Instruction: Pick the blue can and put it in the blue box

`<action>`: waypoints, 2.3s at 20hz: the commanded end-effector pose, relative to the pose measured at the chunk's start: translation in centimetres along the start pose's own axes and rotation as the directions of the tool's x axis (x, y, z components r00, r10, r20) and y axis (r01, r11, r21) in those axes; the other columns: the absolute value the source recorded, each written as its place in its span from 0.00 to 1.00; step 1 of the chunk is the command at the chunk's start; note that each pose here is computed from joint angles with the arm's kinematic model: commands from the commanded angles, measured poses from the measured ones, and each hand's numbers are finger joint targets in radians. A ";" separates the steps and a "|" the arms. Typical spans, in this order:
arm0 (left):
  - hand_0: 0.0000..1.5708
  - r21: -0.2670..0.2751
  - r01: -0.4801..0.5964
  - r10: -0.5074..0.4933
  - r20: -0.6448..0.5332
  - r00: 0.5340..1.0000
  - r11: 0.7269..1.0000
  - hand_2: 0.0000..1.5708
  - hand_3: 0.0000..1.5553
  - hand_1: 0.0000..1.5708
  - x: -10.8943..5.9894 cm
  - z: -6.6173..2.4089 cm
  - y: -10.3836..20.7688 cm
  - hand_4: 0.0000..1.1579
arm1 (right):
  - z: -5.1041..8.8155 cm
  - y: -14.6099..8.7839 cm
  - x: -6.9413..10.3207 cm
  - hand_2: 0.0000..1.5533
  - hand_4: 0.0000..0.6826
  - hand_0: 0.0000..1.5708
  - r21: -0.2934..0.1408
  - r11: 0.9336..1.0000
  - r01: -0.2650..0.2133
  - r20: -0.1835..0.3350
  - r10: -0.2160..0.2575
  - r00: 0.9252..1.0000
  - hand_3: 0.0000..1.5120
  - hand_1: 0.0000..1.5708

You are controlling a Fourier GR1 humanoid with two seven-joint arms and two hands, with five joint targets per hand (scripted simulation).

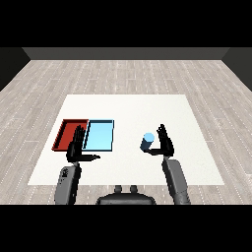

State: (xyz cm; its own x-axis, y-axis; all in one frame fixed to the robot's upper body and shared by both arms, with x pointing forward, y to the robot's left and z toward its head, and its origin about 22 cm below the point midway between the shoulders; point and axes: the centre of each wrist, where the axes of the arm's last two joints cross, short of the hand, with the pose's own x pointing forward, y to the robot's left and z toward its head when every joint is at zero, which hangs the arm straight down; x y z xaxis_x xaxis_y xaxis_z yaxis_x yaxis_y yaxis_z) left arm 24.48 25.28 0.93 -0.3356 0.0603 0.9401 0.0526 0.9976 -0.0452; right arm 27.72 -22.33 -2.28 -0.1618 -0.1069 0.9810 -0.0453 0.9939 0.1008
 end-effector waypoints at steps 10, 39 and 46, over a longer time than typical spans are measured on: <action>0.00 0.008 -0.035 0.035 0.005 0.999 0.999 0.00 0.00 0.00 0.6 -1.68 0.3 0.00 | -2.0 -0.7 -2.6 0.00 0.00 0.00 0.009 0.999 0.048 -0.071 -0.047 0.996 0.00 0.00; 0.00 0.011 -0.024 0.023 0.012 1.000 1.000 0.00 0.00 0.00 0.1 -0.15 0.7 0.00 | -3.1 6.3 -2.7 0.95 0.87 0.96 -0.107 0.992 -0.061 -0.122 0.048 0.991 0.96 0.96; 0.00 -0.032 -0.005 0.004 -0.022 1.000 0.999 0.00 0.00 0.00 -0.2 0.22 0.1 0.00 | -5.7 7.8 -0.8 0.95 0.93 0.92 0.006 0.998 -0.064 -0.004 0.064 0.998 0.96 0.92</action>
State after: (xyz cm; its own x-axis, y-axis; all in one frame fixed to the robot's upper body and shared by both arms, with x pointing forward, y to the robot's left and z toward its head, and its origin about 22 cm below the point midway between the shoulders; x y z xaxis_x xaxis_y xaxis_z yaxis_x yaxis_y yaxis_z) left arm 23.99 25.63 1.35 -0.3301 0.0636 0.9418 0.0650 0.9969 -0.0445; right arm 32.64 -15.62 -2.81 -0.0998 -0.0315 0.9945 0.0049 0.9995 0.0322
